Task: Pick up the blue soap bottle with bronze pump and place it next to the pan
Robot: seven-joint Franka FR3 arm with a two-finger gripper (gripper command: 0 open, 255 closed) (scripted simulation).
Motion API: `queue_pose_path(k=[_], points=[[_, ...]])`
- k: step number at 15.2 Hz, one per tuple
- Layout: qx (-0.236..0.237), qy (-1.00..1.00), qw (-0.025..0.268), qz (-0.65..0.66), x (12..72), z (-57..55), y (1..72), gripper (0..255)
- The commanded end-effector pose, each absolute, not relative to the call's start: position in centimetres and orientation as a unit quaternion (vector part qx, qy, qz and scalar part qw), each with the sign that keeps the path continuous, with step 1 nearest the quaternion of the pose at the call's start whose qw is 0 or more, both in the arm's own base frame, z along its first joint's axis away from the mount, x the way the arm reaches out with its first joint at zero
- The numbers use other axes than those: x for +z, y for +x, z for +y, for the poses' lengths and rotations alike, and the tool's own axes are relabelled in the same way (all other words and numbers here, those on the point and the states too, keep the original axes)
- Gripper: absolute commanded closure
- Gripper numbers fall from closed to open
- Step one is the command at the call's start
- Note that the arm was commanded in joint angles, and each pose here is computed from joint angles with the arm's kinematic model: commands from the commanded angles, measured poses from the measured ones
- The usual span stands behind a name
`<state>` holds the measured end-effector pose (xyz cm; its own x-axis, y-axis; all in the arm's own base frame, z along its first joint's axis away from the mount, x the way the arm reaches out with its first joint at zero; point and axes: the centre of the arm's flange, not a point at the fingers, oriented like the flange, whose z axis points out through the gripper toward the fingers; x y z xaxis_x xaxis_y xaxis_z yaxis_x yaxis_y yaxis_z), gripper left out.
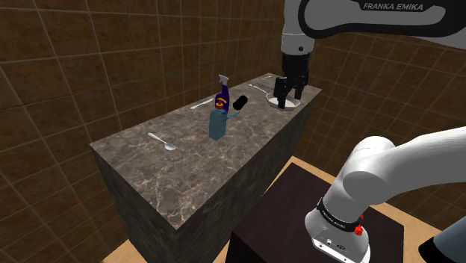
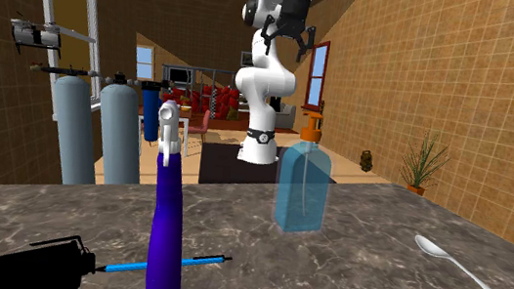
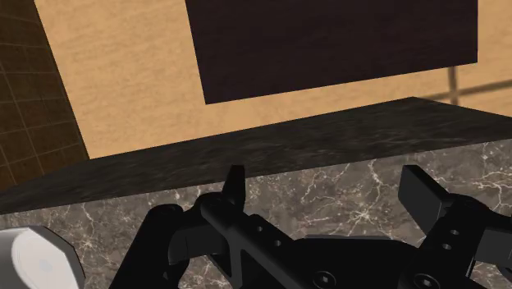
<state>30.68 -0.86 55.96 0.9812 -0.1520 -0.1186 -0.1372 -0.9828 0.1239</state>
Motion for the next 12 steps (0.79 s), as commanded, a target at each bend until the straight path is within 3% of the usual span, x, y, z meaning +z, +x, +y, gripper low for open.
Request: queue_pose_path(k=[1, 12], points=[[-0.064, 0.994, 0.058, -0.073, 56.0, -0.9, 30.7, 0], [-0.040, 0.995, 0.036, -0.085, 51.0, -2.3, 43.5, 0]])
